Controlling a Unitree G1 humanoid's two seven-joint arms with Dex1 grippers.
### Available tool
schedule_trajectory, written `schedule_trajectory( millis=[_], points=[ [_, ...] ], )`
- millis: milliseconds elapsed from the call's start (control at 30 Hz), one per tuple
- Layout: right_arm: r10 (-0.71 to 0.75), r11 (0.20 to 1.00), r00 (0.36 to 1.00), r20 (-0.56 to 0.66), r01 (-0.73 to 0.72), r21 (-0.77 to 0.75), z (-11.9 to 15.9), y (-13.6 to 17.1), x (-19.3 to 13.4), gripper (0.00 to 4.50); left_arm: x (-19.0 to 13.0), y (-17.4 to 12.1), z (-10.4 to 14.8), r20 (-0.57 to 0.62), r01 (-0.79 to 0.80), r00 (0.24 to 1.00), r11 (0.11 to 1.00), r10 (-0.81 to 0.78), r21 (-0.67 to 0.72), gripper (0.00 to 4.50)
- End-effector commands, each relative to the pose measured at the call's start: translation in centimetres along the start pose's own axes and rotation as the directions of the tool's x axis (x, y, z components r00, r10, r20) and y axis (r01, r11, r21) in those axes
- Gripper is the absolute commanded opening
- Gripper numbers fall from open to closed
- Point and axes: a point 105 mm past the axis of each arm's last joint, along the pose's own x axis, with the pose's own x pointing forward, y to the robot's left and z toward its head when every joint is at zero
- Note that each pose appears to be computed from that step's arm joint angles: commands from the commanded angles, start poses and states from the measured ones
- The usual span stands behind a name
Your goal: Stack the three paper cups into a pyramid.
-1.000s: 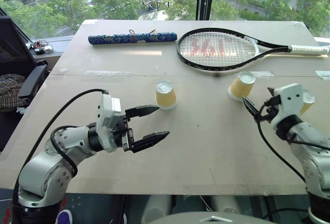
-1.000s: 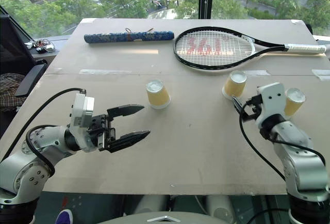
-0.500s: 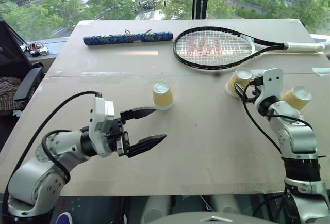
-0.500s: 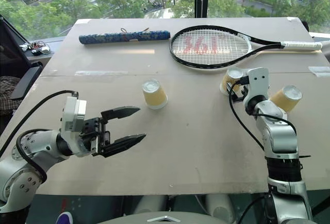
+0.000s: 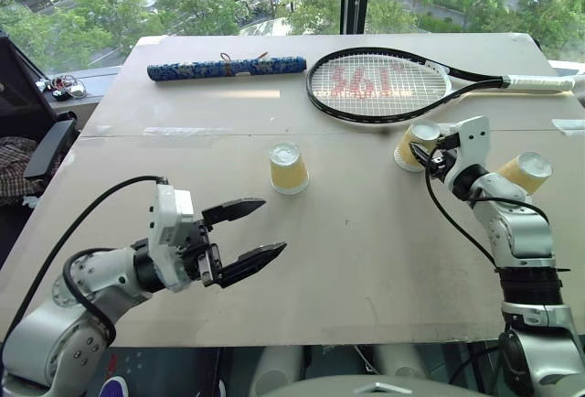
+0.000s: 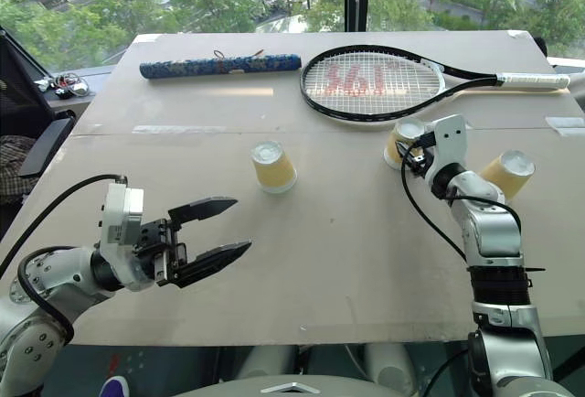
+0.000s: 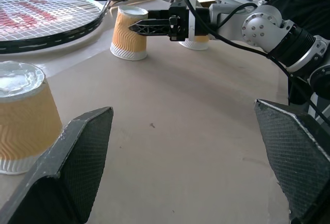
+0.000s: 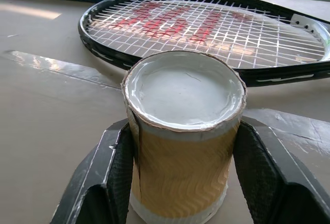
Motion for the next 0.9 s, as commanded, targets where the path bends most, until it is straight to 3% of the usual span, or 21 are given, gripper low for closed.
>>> schedule_trajectory(
  millis=[33,100,333,533,567,667,900],
  points=[
    [0.366,0.929,0.926,0.098,-0.356,-0.101,3.8,5.6,-2.7,2.49,-0.8,0.2,0.5,0.05,-0.08,0.996,0.993,0.076,0.086,4.5],
    [0.459,0.885,0.885,0.075,-0.449,-0.119,3.8,7.8,-3.4,2.49,-1.2,0.0,-0.1,0.032,-0.067,0.997,0.995,0.065,0.079,4.5],
    [0.525,0.837,0.851,0.006,-0.514,-0.188,2.4,12.1,-2.1,2.49,-2.5,-0.7,-0.7,0.019,-0.018,1.0,1.0,0.018,0.017,4.5],
    [0.47,0.854,0.878,-0.091,-0.478,-0.204,-0.4,10.9,-0.8,2.49,-2.8,-0.8,-0.8,0.011,-0.021,1.0,1.0,0.021,0.017,4.5],
    [0.477,0.849,0.872,-0.107,-0.489,-0.2,-1.0,10.7,-1.0,3.1,-2.8,-0.8,-0.9,0.011,-0.021,1.0,1.0,0.021,0.019,4.5],
    [0.471,0.844,0.877,-0.098,-0.48,-0.239,-0.7,10.1,-1.4,4.36,-2.7,-0.9,-0.9,0.01,-0.011,1.0,1.0,0.011,0.015,4.5],
    [0.485,0.852,0.873,0.051,-0.458,-0.255,4.9,8.4,-5.3,4.48,-2.1,-0.8,-0.9,0.023,0.03,0.999,1.0,-0.03,0.003,4.5]
  ],
)
